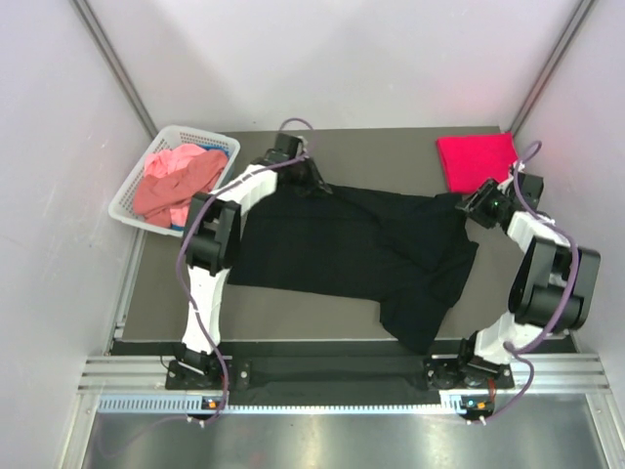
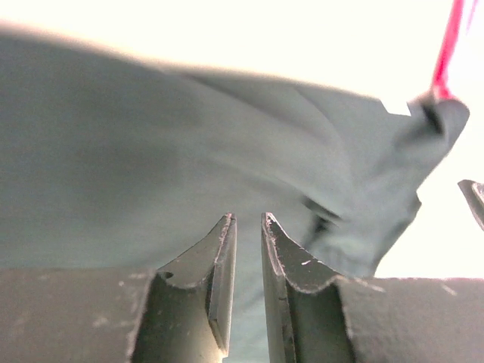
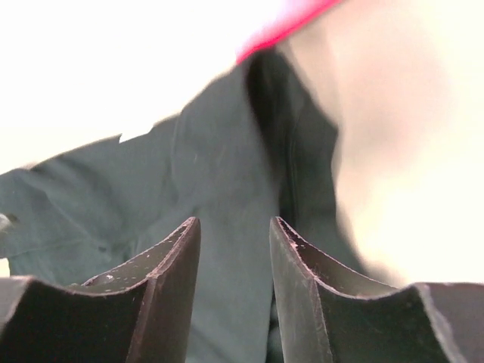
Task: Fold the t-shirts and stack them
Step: Fold the tshirt
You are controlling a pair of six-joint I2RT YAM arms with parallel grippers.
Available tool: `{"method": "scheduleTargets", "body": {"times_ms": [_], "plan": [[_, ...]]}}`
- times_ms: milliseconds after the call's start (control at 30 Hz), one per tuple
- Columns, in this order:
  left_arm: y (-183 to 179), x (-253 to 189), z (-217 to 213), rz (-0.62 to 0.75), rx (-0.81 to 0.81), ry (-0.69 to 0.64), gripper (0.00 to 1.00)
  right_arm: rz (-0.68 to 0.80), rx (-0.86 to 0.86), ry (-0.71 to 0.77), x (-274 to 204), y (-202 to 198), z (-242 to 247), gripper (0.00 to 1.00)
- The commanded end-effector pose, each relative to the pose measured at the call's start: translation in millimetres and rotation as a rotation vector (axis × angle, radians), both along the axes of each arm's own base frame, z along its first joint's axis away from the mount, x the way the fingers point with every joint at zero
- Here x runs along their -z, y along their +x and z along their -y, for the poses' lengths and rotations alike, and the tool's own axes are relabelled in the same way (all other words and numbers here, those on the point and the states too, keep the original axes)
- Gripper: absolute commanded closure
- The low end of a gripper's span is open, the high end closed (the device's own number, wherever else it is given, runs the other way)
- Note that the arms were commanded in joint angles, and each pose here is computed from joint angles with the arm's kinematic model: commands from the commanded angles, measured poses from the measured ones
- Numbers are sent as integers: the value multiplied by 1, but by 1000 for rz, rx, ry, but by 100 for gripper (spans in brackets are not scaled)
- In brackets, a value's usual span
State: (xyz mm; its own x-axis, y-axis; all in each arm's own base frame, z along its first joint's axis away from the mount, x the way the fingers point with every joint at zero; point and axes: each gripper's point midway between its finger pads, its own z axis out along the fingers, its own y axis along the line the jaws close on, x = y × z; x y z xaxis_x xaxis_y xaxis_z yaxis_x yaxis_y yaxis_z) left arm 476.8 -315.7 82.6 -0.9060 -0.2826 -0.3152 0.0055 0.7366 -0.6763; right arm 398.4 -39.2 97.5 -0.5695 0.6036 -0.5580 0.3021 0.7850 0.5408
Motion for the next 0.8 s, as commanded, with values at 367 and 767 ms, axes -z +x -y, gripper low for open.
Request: {"method": "scheduleTargets", "body": {"times_ms": [367, 767], "plan": [[78, 48, -107, 59, -145, 163, 75, 223, -169, 91, -13, 87, 10, 58], [69, 93, -158, -35, -259, 341, 75, 188, -60, 89, 14, 94, 34, 100]]}}
